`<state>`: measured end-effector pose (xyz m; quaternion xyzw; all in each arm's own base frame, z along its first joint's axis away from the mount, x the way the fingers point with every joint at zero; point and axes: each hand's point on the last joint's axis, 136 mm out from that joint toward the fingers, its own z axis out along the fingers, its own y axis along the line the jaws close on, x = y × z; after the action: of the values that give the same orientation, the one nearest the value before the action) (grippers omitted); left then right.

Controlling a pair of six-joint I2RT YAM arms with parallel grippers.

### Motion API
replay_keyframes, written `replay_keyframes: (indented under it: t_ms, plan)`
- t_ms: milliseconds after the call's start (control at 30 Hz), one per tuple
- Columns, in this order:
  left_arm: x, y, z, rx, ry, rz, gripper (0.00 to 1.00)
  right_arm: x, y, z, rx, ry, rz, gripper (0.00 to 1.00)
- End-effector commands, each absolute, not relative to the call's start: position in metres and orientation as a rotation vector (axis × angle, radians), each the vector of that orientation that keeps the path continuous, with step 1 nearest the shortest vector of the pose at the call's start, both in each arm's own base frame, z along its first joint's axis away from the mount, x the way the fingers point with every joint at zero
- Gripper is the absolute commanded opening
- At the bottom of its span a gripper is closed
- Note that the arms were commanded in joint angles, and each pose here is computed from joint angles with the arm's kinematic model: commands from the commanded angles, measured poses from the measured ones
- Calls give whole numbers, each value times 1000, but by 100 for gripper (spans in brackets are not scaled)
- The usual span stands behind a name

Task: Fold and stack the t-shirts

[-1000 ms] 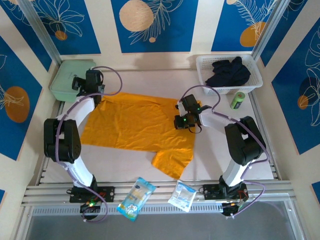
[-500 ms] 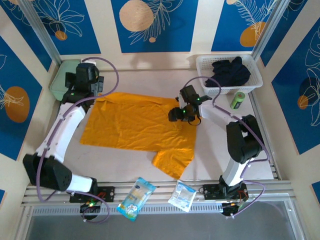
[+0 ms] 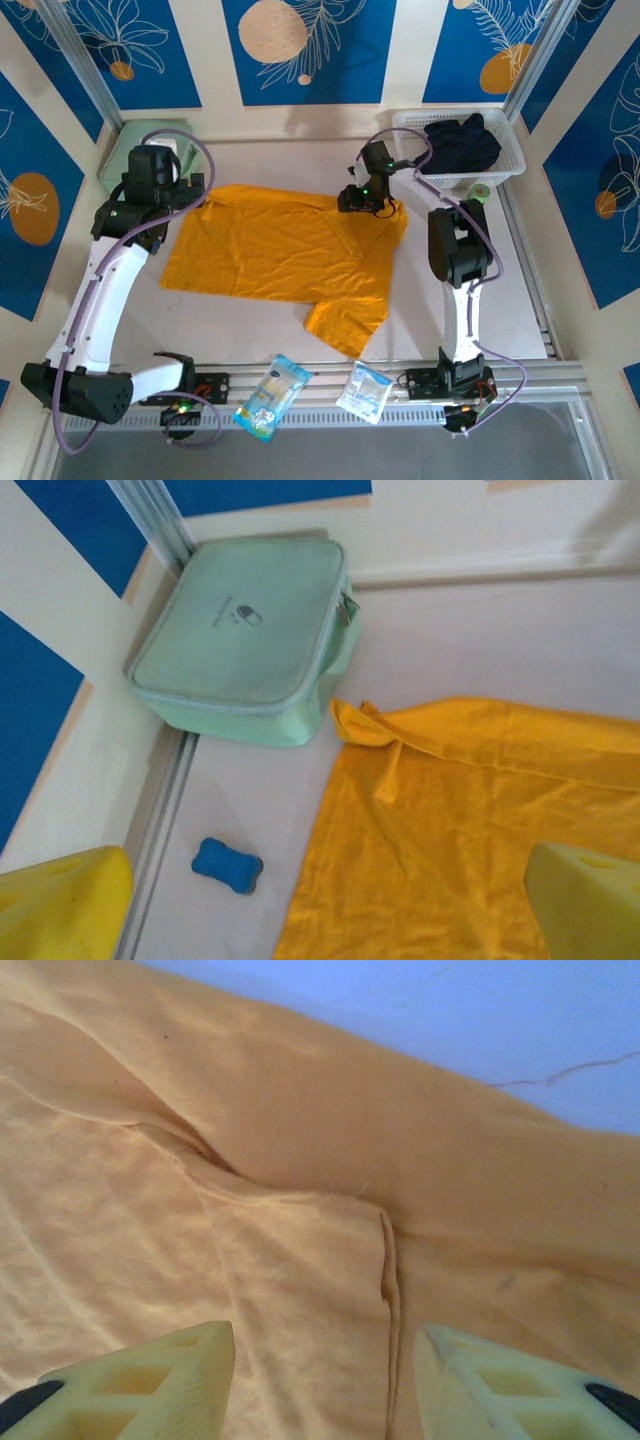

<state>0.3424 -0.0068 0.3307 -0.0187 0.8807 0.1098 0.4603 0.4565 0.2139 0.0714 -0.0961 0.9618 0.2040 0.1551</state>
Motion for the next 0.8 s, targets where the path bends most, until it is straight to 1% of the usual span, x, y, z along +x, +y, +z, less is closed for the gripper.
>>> replay_keyframes:
  t_ms: [0,167,333,500,600,700,733,767]
  plan:
    - [330,-12,331,-44,2196,213,100,461,221,72,-310,2765,656,49]
    - [332,-16,323,-38,2219,193,100,464,228,56,-298,2792,705,46]
    - [334,-18,320,-32,2228,188,100,470,228,48,-288,2800,686,46]
    - [334,-17,320,-27,2228,197,100,476,226,49,-280,2788,647,51]
    - [334,-17,320,-26,2227,197,100,478,226,50,-279,2789,646,52]
    - [335,-18,318,-25,2229,196,100,477,229,48,-287,2797,654,48]
    - [335,-18,317,-23,2231,197,100,477,230,47,-291,2799,654,44]
    - [335,-18,318,-23,2229,193,100,476,231,46,-293,2803,657,37]
